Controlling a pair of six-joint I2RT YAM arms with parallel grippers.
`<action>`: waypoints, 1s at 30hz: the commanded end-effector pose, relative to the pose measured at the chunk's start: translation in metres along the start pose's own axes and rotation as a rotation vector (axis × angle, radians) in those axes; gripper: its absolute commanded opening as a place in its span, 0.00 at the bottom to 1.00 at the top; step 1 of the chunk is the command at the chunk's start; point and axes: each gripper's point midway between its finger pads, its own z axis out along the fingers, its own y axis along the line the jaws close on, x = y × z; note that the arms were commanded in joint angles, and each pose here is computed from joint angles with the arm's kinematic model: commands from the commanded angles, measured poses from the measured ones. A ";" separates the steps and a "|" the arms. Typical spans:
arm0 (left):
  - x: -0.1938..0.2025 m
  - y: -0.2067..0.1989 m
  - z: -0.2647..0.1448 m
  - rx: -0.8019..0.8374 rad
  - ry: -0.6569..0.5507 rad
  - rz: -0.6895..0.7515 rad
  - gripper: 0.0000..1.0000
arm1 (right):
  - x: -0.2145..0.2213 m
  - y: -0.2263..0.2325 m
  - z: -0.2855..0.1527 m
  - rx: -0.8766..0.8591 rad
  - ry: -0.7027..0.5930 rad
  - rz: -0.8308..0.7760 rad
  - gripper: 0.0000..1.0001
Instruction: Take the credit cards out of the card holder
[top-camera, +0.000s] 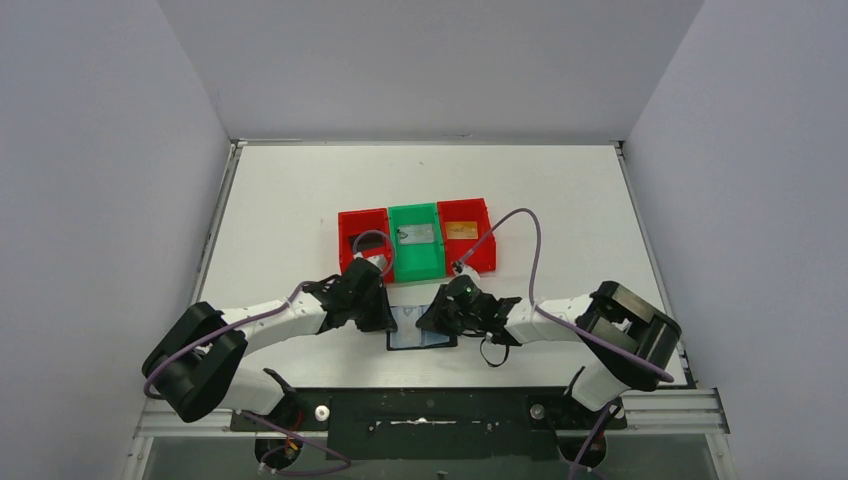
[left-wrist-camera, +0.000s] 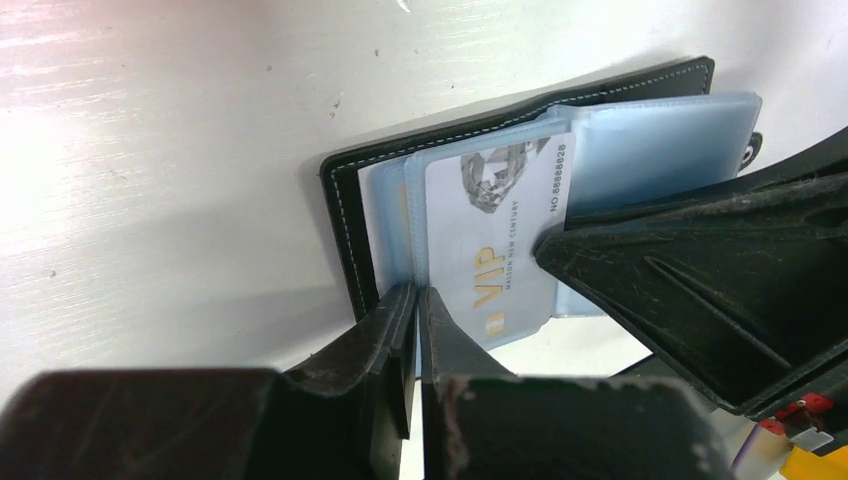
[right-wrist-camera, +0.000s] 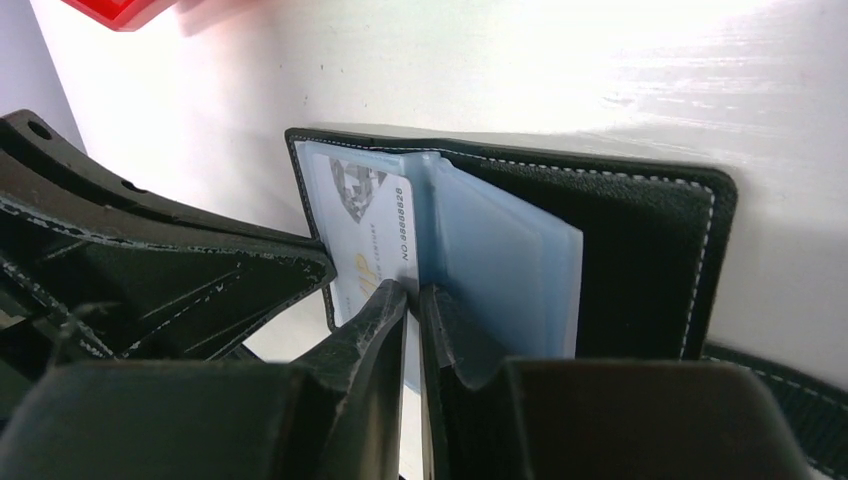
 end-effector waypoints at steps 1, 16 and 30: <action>0.012 0.034 0.005 -0.136 0.015 0.030 0.03 | -0.007 0.020 -0.010 -0.097 -0.024 0.013 0.05; 0.010 0.037 0.007 -0.156 0.018 0.047 0.00 | -0.007 0.008 -0.020 -0.139 -0.020 0.038 0.03; 0.009 0.039 0.006 -0.174 0.023 0.050 0.00 | -0.003 -0.008 -0.028 -0.147 0.002 0.028 0.01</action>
